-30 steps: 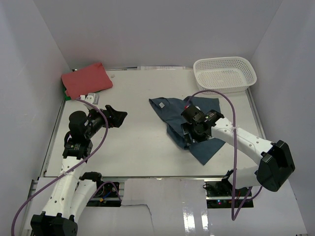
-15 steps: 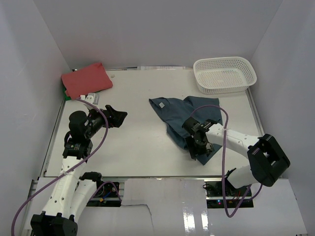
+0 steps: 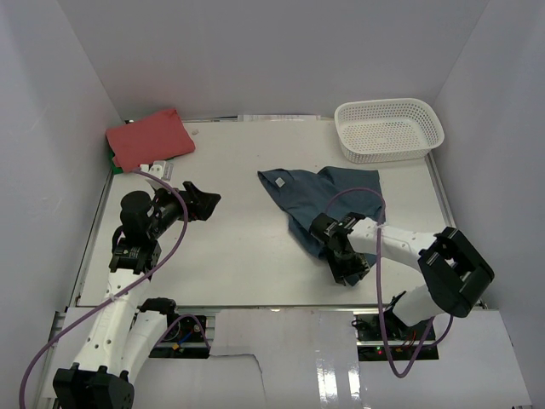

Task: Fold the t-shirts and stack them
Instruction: Flatten out the tshirt

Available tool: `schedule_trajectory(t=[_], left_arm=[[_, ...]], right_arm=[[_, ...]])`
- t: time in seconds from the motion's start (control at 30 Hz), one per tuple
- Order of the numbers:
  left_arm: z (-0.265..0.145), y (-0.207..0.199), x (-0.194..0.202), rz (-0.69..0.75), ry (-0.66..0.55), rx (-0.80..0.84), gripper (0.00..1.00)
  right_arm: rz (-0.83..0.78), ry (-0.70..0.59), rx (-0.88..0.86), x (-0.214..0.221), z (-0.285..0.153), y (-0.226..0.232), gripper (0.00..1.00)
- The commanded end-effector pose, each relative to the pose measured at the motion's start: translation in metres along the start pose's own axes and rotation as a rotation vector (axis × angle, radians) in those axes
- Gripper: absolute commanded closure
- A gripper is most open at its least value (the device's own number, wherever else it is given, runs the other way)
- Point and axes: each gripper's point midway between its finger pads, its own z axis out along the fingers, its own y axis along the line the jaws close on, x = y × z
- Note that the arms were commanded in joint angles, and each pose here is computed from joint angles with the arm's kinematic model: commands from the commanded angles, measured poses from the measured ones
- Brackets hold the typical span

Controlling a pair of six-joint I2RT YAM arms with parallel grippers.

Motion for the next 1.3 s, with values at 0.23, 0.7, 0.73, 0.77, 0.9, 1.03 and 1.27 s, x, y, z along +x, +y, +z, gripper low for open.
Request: schedule_trajectory(t=[0.23,0.7,0.73,0.77,0.9,1.03,1.27], left_arm=[[-0.001,-0.006,-0.005,0.016,-0.009,0.020,0.02],[0.001,-0.003,-0.004,0.018,-0.006,0.012,0.02],[0.001,-0.003,-0.004,0.017,-0.005,0.010,0.02],[0.001,-0.003,-0.004,0.016,-0.006,0.012,0.02],[0.001,-0.003,-0.005,0.016,-0.006,0.012,0.02],[0.001,-0.003,-0.004,0.017,-0.005,0.012,0.02],[-0.001,-0.004,-0.006,0.020,-0.014,0.009,0.02]], right_arm=[[0.009,0.020,0.097,0.002,0.006,-0.011,0.48],[-0.024,-0.023,0.074,-0.020,0.012,0.003,0.92],[-0.031,-0.044,0.054,-0.026,0.007,0.008,0.92],[-0.040,-0.059,0.013,-0.029,0.001,0.016,0.92],[-0.150,-0.122,-0.261,-0.048,-0.047,0.074,0.92],[-0.308,-0.140,-0.430,-0.062,-0.105,0.124,0.92],[-0.430,-0.377,-0.567,-0.132,-0.222,0.168,0.92]])
